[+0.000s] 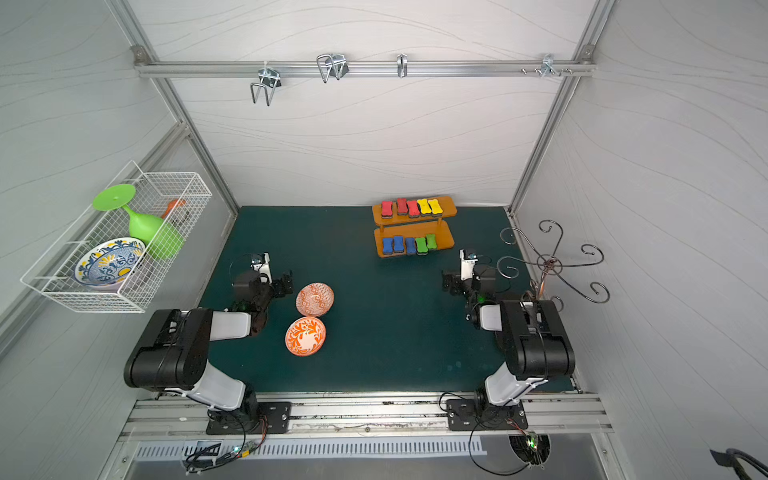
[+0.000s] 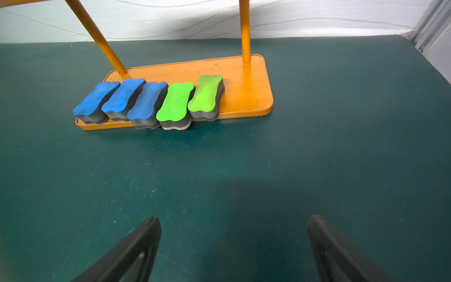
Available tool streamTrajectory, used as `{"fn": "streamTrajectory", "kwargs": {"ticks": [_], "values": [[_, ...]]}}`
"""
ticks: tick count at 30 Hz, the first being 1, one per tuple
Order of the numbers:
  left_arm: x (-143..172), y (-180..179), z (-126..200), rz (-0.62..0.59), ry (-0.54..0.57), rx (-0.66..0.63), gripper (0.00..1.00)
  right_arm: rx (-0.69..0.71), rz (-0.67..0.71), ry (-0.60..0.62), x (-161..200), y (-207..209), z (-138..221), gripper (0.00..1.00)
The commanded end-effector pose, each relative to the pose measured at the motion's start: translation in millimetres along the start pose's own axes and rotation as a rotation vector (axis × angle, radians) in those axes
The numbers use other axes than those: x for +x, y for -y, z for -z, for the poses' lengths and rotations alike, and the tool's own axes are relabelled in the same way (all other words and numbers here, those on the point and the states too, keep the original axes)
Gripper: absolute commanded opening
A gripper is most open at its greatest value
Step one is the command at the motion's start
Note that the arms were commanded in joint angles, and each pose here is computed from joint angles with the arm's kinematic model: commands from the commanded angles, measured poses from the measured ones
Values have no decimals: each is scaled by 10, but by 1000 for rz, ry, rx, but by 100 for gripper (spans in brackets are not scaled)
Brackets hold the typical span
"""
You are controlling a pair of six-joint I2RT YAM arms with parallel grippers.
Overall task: Remove the whiteboard erasers from the shelf
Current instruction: Move the shelf to the center of the board.
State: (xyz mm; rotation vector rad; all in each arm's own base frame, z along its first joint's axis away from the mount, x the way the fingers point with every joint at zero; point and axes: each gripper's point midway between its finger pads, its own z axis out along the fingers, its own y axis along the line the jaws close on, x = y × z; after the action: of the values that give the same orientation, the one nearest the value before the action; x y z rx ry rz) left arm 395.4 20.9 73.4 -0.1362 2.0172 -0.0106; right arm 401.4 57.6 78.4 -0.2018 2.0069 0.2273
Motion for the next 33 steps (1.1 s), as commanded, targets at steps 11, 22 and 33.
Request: {"fn": "streamTrajectory", "kwargs": {"ticks": [11,22,33], "values": [[-176,-1,18,9,65,6,100,-6,7,9,-20,-10,30,99],[-205,-54,26,15,72,-38,100,0,9,12,-28,-8,32,99],[-968,248,541,198,-48,-153,89,266,377,-115,-698,-994,552,99]]}}
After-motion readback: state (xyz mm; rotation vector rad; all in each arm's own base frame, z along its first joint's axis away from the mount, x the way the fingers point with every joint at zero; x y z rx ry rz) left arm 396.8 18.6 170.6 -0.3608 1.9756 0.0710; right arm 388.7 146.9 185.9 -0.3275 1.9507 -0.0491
